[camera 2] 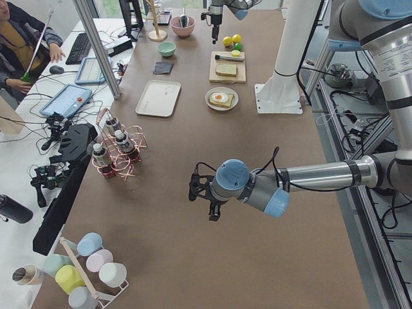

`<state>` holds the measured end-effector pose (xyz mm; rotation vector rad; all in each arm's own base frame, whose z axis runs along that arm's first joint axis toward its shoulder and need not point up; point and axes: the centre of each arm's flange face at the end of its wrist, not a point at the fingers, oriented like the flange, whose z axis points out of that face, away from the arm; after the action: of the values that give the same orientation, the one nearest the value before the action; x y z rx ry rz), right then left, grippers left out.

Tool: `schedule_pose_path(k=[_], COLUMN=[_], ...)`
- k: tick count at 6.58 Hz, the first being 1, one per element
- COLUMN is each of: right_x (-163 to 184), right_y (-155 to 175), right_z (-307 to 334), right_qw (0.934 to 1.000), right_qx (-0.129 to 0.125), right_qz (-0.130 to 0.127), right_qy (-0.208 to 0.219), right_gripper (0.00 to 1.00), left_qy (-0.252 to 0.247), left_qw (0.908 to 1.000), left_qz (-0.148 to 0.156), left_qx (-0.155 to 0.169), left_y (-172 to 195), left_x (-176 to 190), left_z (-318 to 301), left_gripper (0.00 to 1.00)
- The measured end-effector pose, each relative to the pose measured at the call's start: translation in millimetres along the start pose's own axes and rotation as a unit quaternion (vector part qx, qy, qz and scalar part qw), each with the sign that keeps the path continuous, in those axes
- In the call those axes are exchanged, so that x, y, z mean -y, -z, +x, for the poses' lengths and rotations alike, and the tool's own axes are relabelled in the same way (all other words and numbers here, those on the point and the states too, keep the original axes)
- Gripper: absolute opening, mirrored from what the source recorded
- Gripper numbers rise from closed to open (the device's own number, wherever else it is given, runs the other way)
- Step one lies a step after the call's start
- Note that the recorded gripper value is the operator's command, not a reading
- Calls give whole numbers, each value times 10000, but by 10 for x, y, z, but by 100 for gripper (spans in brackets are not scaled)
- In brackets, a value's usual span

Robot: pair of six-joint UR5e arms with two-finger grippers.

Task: Make sandwich and place on tray
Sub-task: 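Move the right gripper over the bread slice on the cutting board, then lower the right gripper and grasp the edge of the bread slice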

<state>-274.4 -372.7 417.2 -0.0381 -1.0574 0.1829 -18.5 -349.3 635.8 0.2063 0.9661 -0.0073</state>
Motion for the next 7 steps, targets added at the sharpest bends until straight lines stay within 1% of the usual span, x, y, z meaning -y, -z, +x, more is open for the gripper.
schedule_pose_path(k=[1, 2, 3, 4, 6, 7], right_x=[-181, -344, -506, -630, -748, -767], right_y=[-159, -317, -476, -610, -882, -962], right_z=[-239, -404, -486, -497, -436, -437], right_qw=[9999, 9998, 9998, 9998, 9994, 9992], right_qx=[27, 25, -26, -110, -311, -348], right_qz=[37, 60, 31, -21, -126, -146], right_qy=[-118, -175, -178, -147, -111, -91], right_gripper=[98, 98, 94, 91, 87, 83], left_qy=[-12, 78, 156, 176, 211, 213], left_qw=[10000, 9999, 9998, 9997, 9997, 9997], left_qz=[-57, -109, -146, -146, -127, -116], left_qx=[-14, -9, 5, 11, 18, 17], left_y=[-44, -65, -62, -48, -19, -2], left_x=[63, 204, 359, 416, 433, 421], left_z=[61, 132, 196, 223, 239, 247], left_gripper=[94, 94, 96, 96, 96, 96])
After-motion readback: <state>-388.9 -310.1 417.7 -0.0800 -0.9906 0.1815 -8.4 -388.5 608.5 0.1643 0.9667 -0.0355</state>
